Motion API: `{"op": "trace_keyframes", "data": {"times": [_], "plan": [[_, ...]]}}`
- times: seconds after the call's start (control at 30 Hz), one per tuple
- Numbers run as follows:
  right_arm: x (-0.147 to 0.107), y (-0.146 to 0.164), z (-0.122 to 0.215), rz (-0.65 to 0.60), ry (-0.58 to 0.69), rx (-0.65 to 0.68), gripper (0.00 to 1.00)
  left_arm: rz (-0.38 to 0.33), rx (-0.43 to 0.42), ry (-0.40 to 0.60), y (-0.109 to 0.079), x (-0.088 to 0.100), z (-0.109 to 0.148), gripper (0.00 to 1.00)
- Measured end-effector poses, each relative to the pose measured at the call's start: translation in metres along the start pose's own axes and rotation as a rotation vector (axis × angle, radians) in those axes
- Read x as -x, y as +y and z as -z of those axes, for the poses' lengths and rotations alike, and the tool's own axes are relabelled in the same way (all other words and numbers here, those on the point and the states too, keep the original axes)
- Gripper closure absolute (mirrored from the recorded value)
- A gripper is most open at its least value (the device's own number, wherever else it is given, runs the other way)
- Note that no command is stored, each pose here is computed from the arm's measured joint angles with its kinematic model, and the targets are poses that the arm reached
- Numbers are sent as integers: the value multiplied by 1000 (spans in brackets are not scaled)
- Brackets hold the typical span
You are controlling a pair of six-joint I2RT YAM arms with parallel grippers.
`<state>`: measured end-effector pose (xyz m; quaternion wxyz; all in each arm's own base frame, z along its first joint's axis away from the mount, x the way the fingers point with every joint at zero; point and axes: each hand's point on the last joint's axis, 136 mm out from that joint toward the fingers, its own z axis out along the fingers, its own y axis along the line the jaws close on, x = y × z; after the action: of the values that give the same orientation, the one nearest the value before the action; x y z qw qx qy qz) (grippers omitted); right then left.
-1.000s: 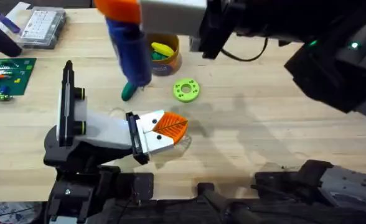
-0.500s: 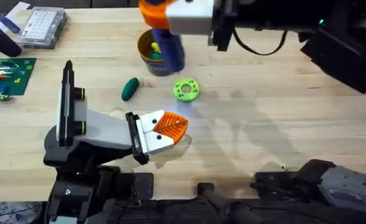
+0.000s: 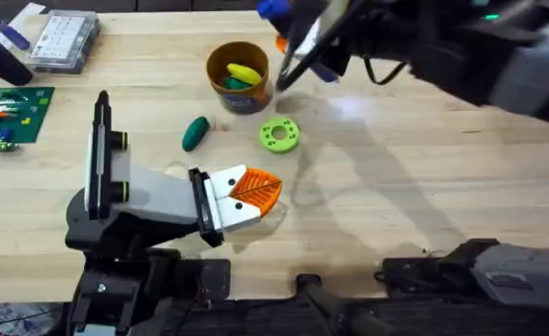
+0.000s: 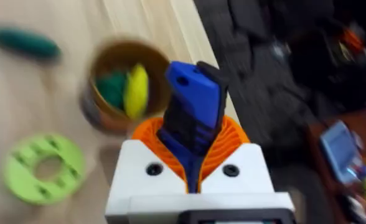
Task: Pick up the gripper from the table and insert it into the empty holder that is missing its gripper. Then pick up a screw, insert it into the mounting hole, and use the screwdriver to tighten it. Finally, clean up the table by picking up the vegetable and placing it into the bucket.
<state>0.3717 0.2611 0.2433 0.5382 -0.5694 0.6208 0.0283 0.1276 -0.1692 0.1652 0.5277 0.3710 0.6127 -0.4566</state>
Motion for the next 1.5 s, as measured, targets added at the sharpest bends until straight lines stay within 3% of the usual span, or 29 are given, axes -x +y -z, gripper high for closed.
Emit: {"op": "trace_keyframes", "data": {"times": [0.33,0.47,0.6,0.77,1.5], "plan": [[-140,11,-57,316,417,45,949,0,0,0,0,0,0,990],[-190,17,-72,368,529,77,949,0,0,0,0,0,0,990],[-223,11,-80,403,598,55,949,0,0,0,0,0,0,990],[-235,0,-80,423,632,22,949,0,0,0,0,0,0,990],[-238,1,-78,442,649,49,949,0,0,0,0,0,0,990]]}}
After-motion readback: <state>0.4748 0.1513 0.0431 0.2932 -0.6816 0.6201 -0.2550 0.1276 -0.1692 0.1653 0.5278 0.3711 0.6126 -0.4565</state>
